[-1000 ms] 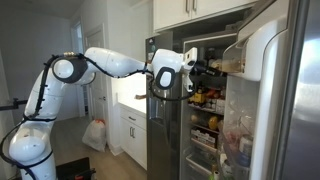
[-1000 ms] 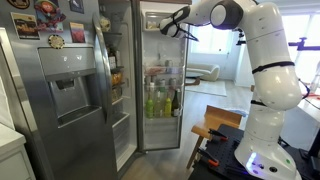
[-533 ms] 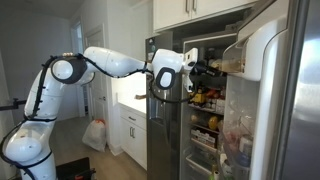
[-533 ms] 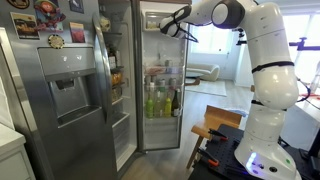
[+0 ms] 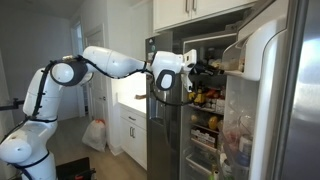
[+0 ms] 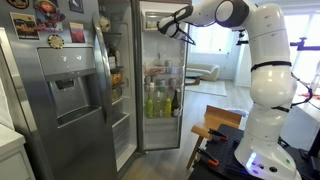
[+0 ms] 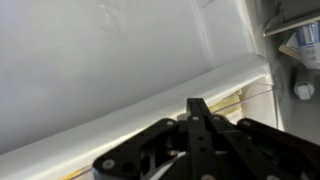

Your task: Open the lid of the top compartment of the fridge's side holder.

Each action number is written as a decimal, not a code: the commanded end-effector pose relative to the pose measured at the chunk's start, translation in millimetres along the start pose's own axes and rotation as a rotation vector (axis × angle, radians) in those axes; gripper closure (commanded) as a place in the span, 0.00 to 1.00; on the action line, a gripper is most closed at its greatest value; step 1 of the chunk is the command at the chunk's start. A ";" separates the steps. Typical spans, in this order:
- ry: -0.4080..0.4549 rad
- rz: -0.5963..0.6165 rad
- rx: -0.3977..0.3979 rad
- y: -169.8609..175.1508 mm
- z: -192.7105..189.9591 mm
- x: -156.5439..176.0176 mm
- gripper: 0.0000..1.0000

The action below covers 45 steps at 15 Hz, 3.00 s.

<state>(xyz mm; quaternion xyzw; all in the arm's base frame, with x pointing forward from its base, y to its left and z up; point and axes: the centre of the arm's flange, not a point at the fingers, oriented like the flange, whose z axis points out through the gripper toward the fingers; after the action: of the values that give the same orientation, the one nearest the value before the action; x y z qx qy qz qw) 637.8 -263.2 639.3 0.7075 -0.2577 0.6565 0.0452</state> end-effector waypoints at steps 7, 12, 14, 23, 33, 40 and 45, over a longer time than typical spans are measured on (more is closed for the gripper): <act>0.235 -0.047 0.147 -17.7 -17.5 48.1 1.00; 0.293 -0.026 0.093 3.4 -5.0 89.3 1.00; 0.307 -0.019 0.081 11.2 -0.1 97.4 1.00; 0.304 -0.004 0.069 20.7 11.7 103.5 1.00; 0.041 -0.089 0.018 26.7 1.8 103.9 1.00; -0.160 -0.130 0.040 11.4 -34.1 111.3 1.00; -0.335 -0.191 0.007 2.9 -78.4 102.8 1.00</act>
<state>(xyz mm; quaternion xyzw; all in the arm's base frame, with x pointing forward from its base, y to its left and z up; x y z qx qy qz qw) 610.6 -289.0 750.1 0.7935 -0.2013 0.5721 0.0498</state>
